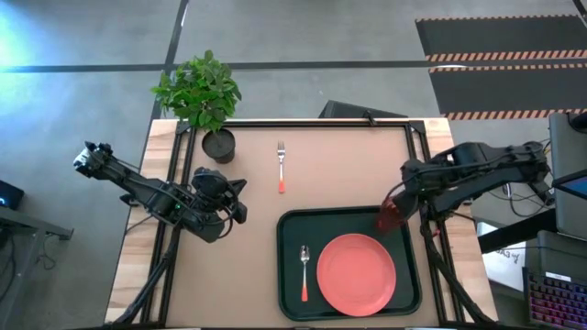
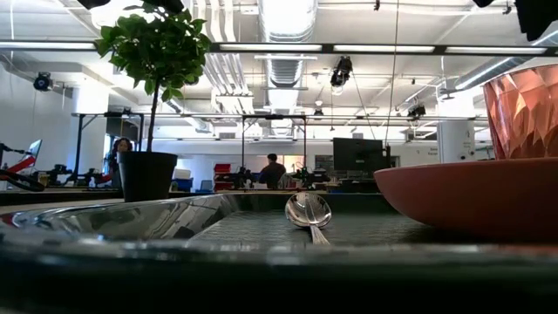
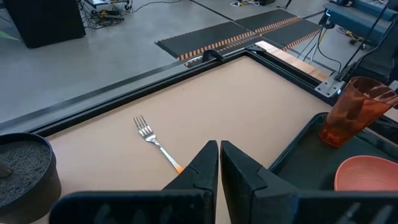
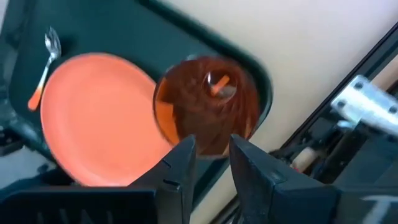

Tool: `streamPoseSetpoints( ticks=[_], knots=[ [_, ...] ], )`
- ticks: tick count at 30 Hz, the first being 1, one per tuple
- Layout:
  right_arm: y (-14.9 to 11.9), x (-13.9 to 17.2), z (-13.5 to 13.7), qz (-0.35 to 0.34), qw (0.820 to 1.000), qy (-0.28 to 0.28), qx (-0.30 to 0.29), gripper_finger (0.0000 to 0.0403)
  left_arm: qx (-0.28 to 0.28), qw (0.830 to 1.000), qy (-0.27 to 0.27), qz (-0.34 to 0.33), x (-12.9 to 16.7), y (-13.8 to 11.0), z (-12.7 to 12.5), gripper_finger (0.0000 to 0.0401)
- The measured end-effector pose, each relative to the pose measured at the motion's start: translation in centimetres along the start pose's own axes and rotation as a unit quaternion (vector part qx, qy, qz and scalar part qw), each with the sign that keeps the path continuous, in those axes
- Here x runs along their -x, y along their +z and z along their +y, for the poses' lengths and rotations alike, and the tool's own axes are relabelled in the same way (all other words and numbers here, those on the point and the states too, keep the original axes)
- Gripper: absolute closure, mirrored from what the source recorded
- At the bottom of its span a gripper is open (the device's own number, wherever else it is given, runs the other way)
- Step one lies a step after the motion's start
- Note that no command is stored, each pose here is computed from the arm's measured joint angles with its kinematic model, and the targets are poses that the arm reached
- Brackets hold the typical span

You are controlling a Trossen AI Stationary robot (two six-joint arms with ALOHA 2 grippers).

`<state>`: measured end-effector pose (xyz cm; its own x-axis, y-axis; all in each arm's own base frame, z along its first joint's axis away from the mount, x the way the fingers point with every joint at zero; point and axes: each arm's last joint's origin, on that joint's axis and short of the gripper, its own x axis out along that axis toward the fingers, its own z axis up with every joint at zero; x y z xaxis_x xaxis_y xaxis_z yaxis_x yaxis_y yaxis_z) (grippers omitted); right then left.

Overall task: Pick and place plate/cup/fork/spoon on tray
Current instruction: Move the black tray to the center of the table

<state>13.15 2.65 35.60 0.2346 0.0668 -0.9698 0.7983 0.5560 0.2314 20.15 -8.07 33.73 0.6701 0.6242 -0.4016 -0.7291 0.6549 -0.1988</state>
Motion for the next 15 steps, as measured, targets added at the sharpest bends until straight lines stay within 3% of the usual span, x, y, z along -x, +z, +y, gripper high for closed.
streamPoseSetpoints(
  ticks=[9, 15],
  knots=[
    [-0.6, 1.1, -2.4, -0.08, 0.997, 0.01, -0.007, 0.0388, 0.0, 1.0, 0.0, 0.0, 0.0, 0.0, 0.0, 0.0401],
    [-2.7, 0.1, -6.4, -0.022, 0.997, 0.065, -0.043, 0.0395, 0.0, 1.0, 0.0, 0.0, 0.0, 0.0, 0.0, 0.0401]
  ],
)
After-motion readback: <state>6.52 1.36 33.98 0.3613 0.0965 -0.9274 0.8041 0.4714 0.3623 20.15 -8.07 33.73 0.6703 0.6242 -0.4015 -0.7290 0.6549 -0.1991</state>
